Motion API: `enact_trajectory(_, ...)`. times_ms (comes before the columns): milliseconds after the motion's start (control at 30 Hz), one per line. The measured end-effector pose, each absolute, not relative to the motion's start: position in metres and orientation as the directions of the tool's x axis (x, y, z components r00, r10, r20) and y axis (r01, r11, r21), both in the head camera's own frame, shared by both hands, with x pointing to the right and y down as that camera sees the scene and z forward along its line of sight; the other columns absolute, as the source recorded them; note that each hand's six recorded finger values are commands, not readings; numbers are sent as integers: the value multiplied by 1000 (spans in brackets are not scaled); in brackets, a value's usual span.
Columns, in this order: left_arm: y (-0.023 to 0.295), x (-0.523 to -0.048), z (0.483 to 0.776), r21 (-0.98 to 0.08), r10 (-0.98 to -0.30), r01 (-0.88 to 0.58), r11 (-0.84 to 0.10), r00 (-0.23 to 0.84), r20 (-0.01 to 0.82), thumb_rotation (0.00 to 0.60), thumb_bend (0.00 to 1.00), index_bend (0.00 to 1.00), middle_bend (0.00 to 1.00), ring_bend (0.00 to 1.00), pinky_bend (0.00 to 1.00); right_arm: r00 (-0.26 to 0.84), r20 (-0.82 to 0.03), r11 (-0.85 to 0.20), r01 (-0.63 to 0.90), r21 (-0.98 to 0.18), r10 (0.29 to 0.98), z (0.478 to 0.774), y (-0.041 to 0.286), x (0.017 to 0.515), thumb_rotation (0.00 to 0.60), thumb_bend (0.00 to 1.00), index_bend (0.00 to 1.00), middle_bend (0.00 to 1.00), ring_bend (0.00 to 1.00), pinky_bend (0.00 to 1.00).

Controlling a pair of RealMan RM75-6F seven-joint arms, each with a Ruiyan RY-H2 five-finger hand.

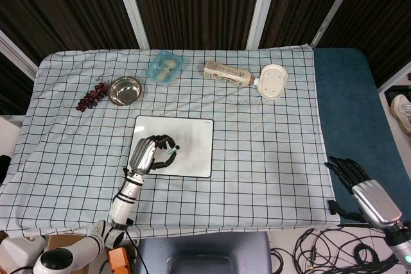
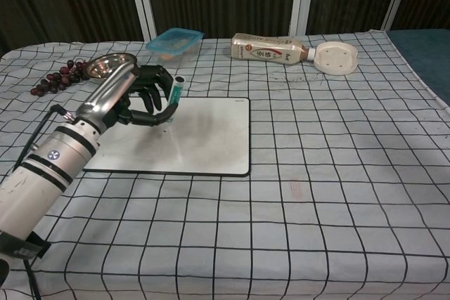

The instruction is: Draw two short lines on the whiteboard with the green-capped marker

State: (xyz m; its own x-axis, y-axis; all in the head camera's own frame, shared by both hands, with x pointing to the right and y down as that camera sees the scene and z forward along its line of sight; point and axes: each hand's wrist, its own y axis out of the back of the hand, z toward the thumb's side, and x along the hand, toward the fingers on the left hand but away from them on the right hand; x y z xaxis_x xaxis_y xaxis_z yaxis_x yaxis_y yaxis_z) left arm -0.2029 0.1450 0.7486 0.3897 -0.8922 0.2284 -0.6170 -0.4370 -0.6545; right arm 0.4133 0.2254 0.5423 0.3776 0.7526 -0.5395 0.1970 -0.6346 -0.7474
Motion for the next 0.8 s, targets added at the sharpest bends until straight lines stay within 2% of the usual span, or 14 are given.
enact_trajectory(167,147,-208,756,-693,-880,-559,-454,404,251,600,563,759,745,562,577,433,-526,-659,253,-709,732,538,231,409,600,285,0,0,0,11)
enact_trajectory(433,154,-209,769,-772,-851,-417,-480,436,293,600,561,758,745,562,576,422,-519,-634,198,-748,743,541,234,408,600,284,0,0,0,12)
enact_trajectory(800,153,-207,768,-792,-849,-389,-470,446,284,600,560,757,745,562,573,409,-527,-634,191,-749,745,543,234,408,600,284,0,0,0,11)
